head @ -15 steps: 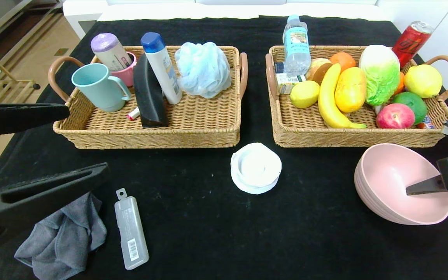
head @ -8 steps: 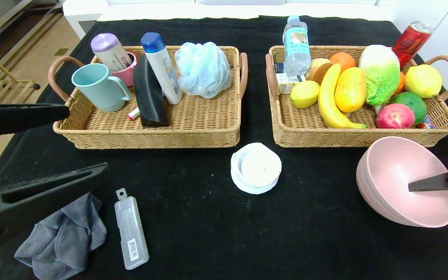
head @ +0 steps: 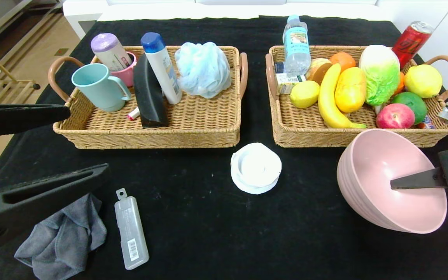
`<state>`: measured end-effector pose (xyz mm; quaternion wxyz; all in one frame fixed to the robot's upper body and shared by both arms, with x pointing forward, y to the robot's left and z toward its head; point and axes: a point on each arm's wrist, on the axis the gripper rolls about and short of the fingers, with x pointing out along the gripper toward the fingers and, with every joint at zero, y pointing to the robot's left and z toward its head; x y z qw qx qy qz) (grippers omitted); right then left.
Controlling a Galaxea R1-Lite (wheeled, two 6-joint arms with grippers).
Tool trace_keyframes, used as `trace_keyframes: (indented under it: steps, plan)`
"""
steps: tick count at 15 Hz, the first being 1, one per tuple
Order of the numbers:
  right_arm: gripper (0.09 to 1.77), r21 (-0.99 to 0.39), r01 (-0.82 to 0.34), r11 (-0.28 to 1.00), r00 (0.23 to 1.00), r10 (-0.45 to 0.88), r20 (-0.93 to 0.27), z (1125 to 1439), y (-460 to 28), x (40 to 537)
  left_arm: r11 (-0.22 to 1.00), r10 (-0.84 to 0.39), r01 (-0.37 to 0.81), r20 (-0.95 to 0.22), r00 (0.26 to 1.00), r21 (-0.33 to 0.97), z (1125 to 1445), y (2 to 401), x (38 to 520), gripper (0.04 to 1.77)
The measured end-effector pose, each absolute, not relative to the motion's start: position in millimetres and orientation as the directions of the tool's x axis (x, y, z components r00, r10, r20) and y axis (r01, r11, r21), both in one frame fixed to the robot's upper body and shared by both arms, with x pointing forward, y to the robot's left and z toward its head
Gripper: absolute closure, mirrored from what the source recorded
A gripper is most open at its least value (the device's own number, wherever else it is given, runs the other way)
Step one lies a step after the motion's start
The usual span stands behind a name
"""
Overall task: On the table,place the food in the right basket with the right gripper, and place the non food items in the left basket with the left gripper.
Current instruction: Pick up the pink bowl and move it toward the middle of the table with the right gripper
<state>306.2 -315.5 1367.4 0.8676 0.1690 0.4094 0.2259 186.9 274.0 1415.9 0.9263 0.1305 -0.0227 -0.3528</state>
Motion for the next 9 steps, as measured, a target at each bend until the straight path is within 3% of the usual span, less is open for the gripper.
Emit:
trace_keyframes:
  steps: [9]
  plan:
    - [1.64,0.43,-0.353,0.831,0.513,0.556,-0.654,1371,-238,308,0.717,-0.659,0.648,-0.052,0.75,0.257,1415,274,187,0.09]
